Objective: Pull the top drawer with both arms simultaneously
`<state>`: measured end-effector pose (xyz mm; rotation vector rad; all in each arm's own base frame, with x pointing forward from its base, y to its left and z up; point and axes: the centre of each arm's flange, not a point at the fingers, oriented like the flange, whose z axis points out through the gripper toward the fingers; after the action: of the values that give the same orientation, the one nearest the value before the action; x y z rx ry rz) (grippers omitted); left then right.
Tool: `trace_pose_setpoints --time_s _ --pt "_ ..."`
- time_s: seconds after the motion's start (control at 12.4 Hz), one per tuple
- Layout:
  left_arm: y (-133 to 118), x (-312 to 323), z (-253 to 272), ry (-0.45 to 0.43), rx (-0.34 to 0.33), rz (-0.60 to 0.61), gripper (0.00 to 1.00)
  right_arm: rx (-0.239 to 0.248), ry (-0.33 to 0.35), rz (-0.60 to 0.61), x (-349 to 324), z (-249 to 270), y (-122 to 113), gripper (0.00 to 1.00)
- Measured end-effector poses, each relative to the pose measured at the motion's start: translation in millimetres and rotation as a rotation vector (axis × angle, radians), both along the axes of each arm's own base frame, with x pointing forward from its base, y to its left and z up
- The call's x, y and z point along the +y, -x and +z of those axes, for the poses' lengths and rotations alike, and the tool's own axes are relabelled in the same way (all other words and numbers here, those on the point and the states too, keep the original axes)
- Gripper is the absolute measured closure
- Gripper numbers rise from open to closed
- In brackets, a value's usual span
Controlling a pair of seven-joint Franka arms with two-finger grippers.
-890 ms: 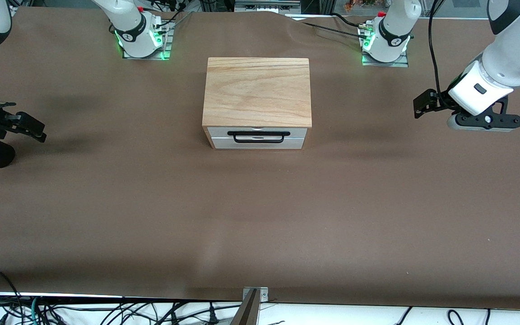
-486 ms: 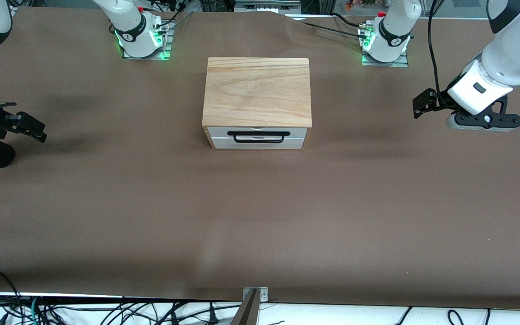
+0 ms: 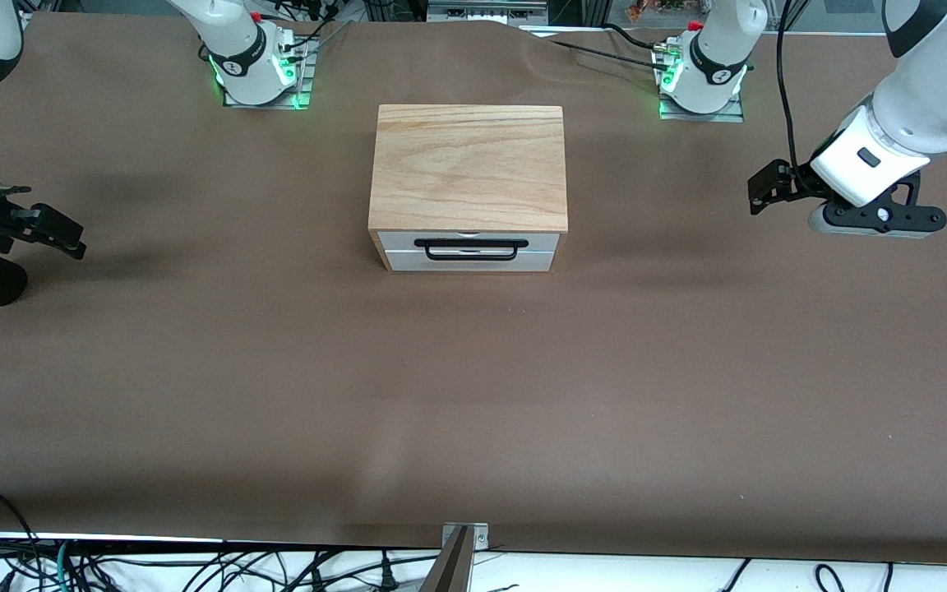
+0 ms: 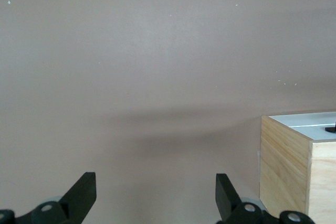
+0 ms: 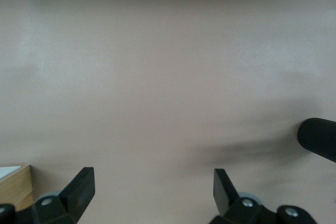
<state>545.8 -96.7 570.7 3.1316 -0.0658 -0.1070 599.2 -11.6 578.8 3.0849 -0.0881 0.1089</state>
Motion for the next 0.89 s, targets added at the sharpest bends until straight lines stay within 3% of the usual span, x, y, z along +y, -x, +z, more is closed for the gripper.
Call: trace_pose_setpoints --time_s 0.89 --pt "-6.5 -1.7 -0.4 0.003 -0.002 -0.002 0.0 0.0 0.0 -0.002 0.1 0.0 0.0 0.0"
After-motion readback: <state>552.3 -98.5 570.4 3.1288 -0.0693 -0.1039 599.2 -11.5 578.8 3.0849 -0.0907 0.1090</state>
